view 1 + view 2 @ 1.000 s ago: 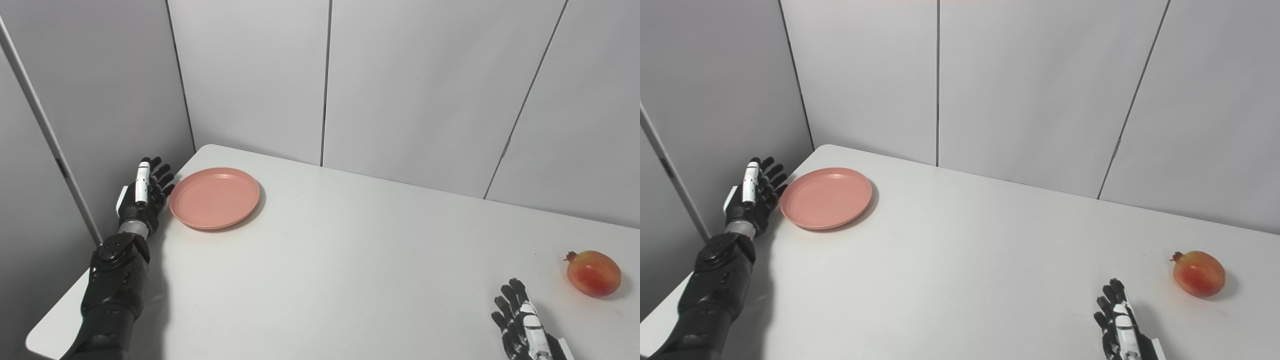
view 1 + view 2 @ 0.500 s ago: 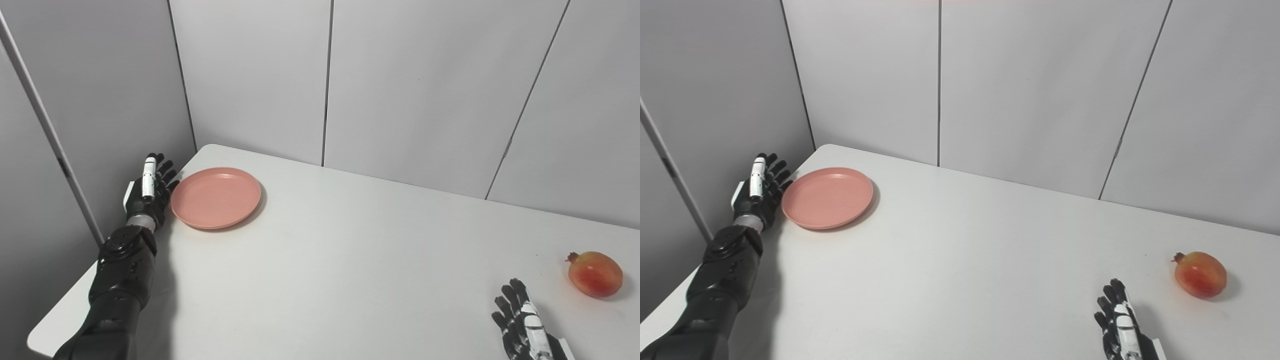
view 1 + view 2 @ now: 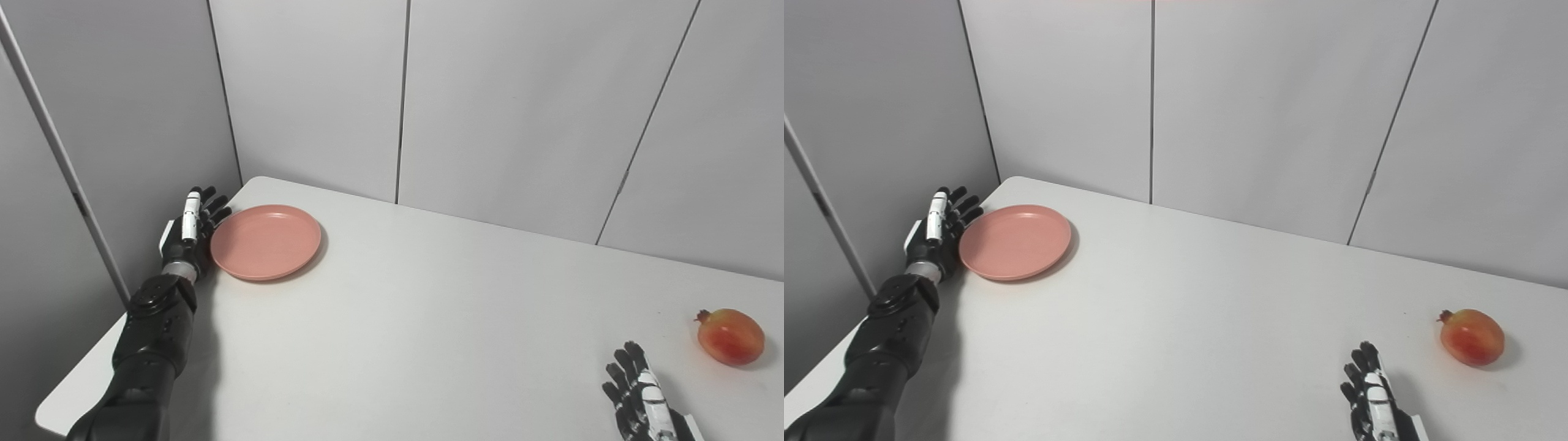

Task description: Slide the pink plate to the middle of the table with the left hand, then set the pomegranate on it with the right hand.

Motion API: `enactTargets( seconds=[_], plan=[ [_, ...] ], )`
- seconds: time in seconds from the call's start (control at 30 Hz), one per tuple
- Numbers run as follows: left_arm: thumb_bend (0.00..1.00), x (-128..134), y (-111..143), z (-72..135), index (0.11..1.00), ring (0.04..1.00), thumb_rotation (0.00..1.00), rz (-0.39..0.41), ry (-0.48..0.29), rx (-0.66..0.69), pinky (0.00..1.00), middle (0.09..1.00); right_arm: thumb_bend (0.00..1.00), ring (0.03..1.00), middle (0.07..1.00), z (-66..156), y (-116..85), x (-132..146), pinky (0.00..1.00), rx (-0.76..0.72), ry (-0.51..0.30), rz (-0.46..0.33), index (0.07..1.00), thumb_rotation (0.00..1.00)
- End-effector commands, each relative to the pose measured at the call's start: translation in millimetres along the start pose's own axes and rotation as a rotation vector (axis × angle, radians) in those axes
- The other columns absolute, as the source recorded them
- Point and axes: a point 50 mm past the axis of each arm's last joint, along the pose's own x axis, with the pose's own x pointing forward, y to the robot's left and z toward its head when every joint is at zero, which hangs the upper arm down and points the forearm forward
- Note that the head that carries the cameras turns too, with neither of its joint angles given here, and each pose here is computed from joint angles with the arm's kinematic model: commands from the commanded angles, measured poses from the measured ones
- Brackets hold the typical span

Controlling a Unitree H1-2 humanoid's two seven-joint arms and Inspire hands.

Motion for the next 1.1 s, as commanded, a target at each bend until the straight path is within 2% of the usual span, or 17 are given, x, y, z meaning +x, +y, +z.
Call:
enactTargets(
  seconds=[0.0,0.37,0.63,0.83,1.07],
  plan=[
    [0.34,12.3,-9.8,17.4,0.758,0.765,1.00,-0.038,-0.032,0.026,0.76,0.768,0.04,1.000,1.000,12.9,1.3,3.5,1.00,-0.002,-0.053,0.013,1.000,1.00],
    [0.35,13.3,-23.3,12.0,0.694,0.686,1.00,-0.106,-0.012,-0.005,0.66,0.699,0.05,1.000,1.000,11.5,0.9,3.3,1.00,-0.005,-0.056,0.015,1.000,1.00],
    [0.35,9.2,-37.1,12.1,0.707,0.709,1.00,-0.129,-0.022,-0.001,0.67,0.724,0.04,1.000,1.000,9.6,0.5,4.1,1.00,-0.018,-0.060,0.016,1.000,1.00],
    [0.34,2.7,-51.5,12.6,0.737,0.731,1.00,-0.178,-0.026,-0.012,0.68,0.750,0.06,1.000,1.000,9.3,2.2,4.3,1.00,0.002,-0.056,0.015,1.000,1.00],
    [0.33,-9.0,-74.6,5.8,0.734,0.731,1.00,-0.204,0.004,-0.028,0.70,0.746,0.08,1.000,1.000,6.7,2.1,5.9,1.00,-0.007,-0.056,0.011,1.000,1.00]
  ],
)
